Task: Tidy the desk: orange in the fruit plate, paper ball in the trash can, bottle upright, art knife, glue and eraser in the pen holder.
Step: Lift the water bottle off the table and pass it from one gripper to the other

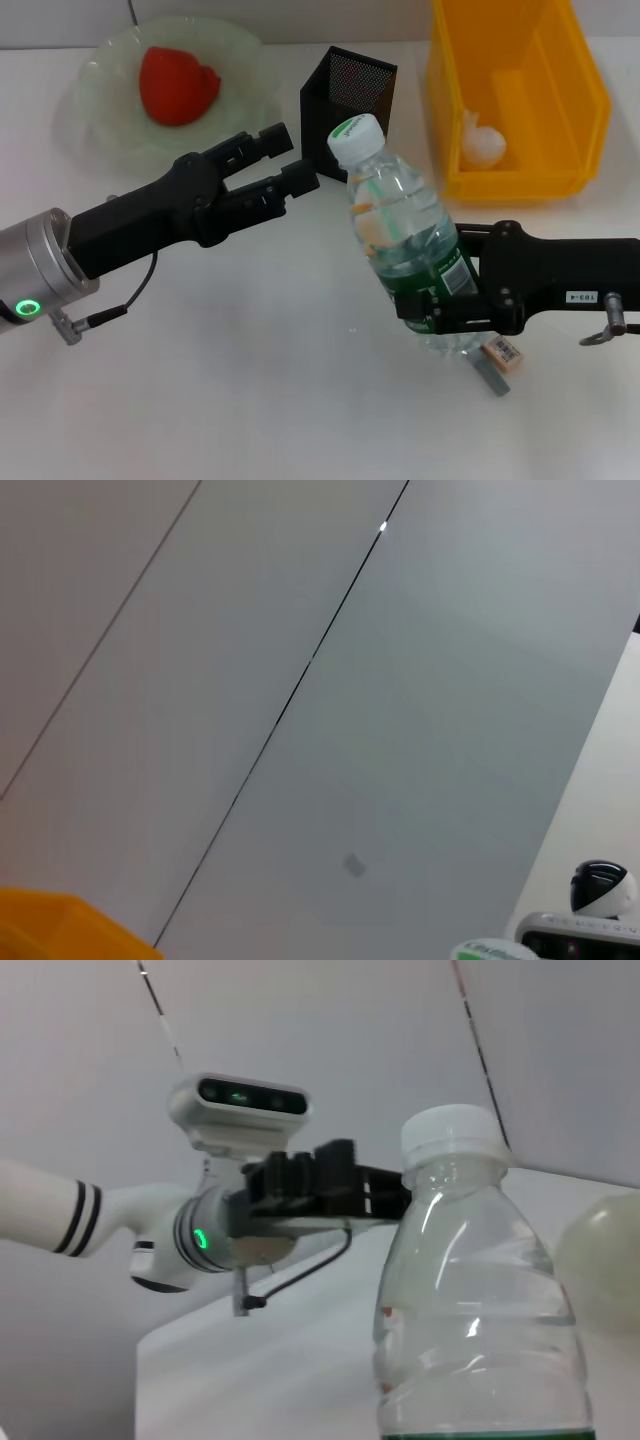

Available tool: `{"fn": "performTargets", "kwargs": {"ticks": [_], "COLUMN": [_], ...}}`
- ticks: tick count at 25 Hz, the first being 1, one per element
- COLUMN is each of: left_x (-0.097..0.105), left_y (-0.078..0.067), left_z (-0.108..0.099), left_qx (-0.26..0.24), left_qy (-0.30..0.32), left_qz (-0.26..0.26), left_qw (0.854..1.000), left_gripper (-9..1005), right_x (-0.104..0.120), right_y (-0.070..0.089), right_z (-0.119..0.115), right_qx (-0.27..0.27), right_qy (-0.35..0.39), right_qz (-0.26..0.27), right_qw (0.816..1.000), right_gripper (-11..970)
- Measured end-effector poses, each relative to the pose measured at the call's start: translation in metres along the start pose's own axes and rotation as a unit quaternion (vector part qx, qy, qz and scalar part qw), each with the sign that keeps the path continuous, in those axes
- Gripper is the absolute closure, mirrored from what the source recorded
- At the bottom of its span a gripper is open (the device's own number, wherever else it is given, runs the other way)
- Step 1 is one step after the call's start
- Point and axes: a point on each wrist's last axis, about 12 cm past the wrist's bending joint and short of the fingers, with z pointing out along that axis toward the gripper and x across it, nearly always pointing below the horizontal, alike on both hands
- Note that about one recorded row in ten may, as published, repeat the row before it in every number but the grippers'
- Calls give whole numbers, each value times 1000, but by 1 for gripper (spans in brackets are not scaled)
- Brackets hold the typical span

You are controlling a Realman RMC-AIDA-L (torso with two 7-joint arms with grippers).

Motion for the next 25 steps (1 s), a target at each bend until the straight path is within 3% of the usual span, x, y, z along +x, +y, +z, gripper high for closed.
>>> {"fn": "performTargets", "kwargs": {"ticks": [25], "left_x": [4], "left_y": [1], "left_z": [11], "left_qx": [4], "left_qy": [17], "left_qz": [-45], "left_qw": [999], "left_gripper": [200], "right_x": [-7], "right_y": [-9], "right_z": [40], "right_qx": [-50], "right_qy": [23], "right_qz": [-16], "right_qw": [998], "right_gripper": [193]}}
